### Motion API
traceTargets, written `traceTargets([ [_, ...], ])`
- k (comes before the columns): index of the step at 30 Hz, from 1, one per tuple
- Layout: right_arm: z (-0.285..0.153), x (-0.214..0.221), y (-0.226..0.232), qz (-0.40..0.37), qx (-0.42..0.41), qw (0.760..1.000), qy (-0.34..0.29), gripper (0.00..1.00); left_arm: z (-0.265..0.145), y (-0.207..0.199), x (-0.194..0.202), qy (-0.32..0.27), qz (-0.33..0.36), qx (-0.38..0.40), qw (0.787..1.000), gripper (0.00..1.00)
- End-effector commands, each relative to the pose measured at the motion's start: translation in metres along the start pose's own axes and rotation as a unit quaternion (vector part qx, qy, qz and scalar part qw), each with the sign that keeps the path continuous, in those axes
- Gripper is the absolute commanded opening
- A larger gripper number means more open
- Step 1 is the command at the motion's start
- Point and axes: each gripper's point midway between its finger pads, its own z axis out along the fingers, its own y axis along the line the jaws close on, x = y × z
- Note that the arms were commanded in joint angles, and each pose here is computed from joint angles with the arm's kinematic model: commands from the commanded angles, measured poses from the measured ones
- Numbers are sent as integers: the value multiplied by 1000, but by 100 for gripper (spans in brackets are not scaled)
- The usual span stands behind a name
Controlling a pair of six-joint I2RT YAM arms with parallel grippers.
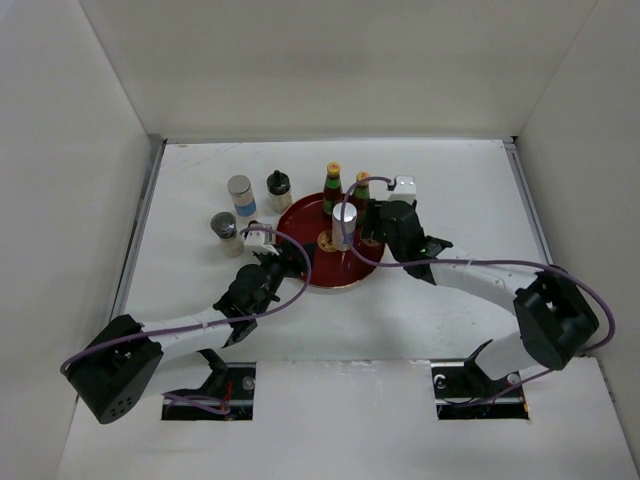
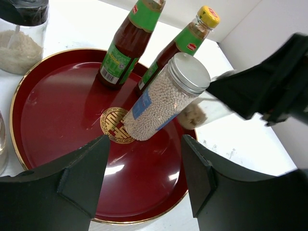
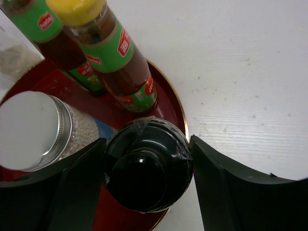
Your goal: Organize the condiment bottles
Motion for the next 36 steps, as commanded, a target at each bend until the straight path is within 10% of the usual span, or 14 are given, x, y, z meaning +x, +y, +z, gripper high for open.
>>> traceTargets([
  [1, 8, -38, 34, 48, -53, 996, -52, 57, 2, -14, -24, -38, -12, 22, 999, 59],
  [6, 22, -19, 29, 49, -38, 998, -31, 63, 3, -15, -25, -39, -13, 22, 999, 59],
  [11, 22, -12, 27, 57, -34, 998, -22, 90, 3, -18, -33, -53, -17, 18, 998, 58],
  [20, -28, -42, -8, 100, -11, 992, -78, 99, 6, -21, -80, -74, -15, -34, 997, 62],
  [24, -52, -39, -26, 137, -15, 985, -101, 85, 17, -11, -119, -70, 4, -92, 993, 66],
  [28, -60, -24, -28, 155, -32, 983, -98, 33, 33, 17, -144, -61, 15, -161, 985, 69],
  [32, -56, -12, -19, 161, -55, 982, -85, 31, 47, 49, -159, -62, 10, -220, 973, 70],
  [36, -50, 0, -12, 159, -70, 982, -76, 49, 65, 79, -176, -57, 21, -274, 960, 72],
])
